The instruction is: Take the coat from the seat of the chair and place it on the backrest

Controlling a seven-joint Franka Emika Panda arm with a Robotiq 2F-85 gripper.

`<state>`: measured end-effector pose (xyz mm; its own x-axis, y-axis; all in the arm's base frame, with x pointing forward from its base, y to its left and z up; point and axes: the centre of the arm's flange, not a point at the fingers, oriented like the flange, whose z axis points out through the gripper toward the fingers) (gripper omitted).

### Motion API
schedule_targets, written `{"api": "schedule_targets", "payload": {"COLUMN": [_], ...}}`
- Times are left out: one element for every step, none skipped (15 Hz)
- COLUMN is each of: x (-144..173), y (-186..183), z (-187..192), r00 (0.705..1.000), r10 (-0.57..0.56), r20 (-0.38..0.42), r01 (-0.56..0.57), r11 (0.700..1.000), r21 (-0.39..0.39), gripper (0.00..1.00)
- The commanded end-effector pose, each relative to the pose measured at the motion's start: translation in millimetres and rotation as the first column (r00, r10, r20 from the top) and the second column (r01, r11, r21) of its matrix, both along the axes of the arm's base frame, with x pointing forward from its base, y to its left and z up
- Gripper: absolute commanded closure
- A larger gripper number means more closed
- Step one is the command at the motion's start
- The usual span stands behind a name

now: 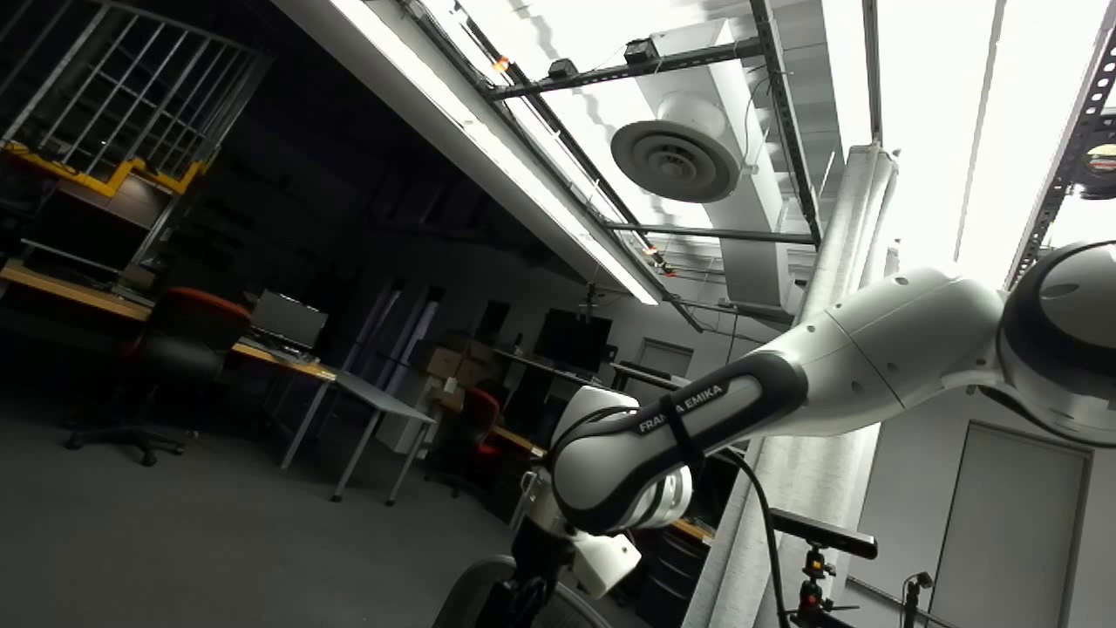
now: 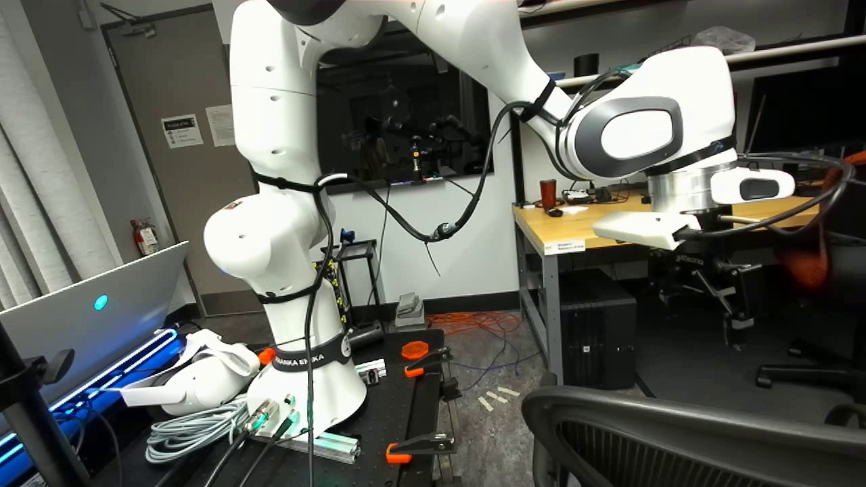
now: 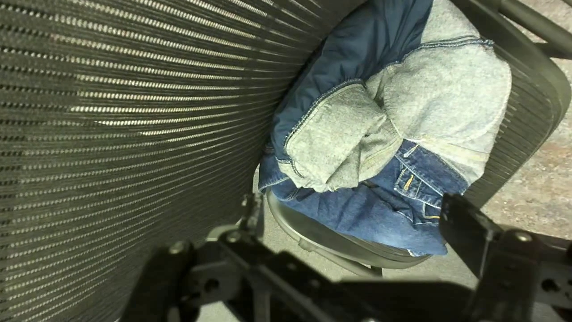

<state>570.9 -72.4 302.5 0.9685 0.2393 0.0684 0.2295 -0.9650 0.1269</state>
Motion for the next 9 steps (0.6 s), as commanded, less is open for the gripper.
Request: {"api": "schedule_targets", "payload": {"x": [14.0,18.4,22.3,25.5,30.0,33.9,38.1,41.9,45.7], "y": [-4.8,-5.9,-6.6,-7.3,-8.0,-8.4,-8.5,-8.4,-8.4], "z": [-21.9,-31.8,-40.9,-49.1,-58.8,-68.4,-77.8,-87.2,-95.8], "r00": [1.0,1.0,1.0,0.999,0.999,0.999,0.999,0.998,0.998], "r10": [0.013,0.014,0.015,0.013,0.015,0.015,0.017,0.018,0.018], "r20": [-0.007,-0.014,-0.023,-0.029,-0.037,-0.045,-0.051,-0.054,-0.055], "r01": [-0.013,-0.014,-0.014,-0.012,-0.014,-0.013,-0.015,-0.015,-0.014], "r11": [1.0,1.0,1.0,0.999,0.999,0.999,0.999,0.998,0.998], "r21": [0.017,0.021,0.026,0.031,0.037,0.046,0.051,0.058,0.063], "gripper": [0.0,0.0,0.0,0.0,0.0,0.0,0.0,0.0,0.0]}}
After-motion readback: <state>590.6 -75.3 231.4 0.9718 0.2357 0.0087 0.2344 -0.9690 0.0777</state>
